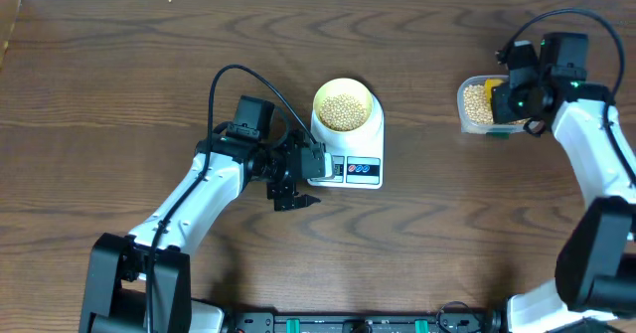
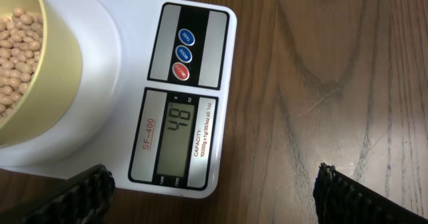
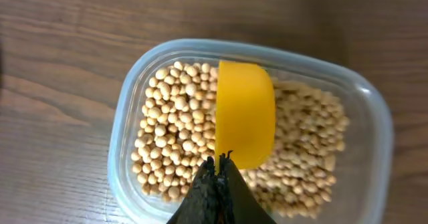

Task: Scoop item into bowl and weigh 50g on scale
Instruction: 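Push the scoop into the soybeans with the right gripper and lift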

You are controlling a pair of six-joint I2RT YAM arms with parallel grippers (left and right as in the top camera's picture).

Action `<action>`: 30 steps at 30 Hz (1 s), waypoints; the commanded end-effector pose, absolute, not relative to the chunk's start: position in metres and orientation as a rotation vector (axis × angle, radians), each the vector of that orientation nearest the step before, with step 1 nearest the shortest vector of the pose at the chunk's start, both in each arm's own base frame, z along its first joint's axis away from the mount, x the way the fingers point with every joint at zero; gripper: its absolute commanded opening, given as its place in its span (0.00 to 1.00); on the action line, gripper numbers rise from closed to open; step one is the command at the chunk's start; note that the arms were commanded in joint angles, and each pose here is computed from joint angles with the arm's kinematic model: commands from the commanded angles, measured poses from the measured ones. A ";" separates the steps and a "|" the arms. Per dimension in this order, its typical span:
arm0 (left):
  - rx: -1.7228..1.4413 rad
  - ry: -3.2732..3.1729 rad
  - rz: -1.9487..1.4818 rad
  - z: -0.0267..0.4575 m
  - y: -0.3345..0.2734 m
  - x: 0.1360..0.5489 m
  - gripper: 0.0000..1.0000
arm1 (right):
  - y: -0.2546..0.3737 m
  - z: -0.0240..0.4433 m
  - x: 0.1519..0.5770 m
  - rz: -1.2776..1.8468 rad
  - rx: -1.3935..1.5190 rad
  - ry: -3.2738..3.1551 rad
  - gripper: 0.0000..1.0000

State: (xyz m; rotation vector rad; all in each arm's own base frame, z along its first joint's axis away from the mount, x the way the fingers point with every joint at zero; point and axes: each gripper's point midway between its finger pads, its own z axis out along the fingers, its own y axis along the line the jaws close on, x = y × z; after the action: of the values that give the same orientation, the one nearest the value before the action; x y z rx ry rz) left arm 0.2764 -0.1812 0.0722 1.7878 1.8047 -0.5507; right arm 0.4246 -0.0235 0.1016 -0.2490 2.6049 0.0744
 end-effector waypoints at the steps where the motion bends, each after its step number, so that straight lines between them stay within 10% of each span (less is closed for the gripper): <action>1: 1.780 1.818 -0.581 0.069 -0.182 0.272 0.98 | -0.018 0.084 0.424 0.109 -0.252 2.643 0.01; 30: 1.780 1.818 -0.581 0.069 -0.182 0.272 0.98 | -0.029 0.185 0.408 0.054 -0.181 2.464 0.02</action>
State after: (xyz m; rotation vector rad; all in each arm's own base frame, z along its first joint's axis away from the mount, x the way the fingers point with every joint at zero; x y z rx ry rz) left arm 0.2764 -0.1813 0.0722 1.7877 1.8044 -0.5511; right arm 0.4062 -0.0250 0.1801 -0.2288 2.4710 0.0431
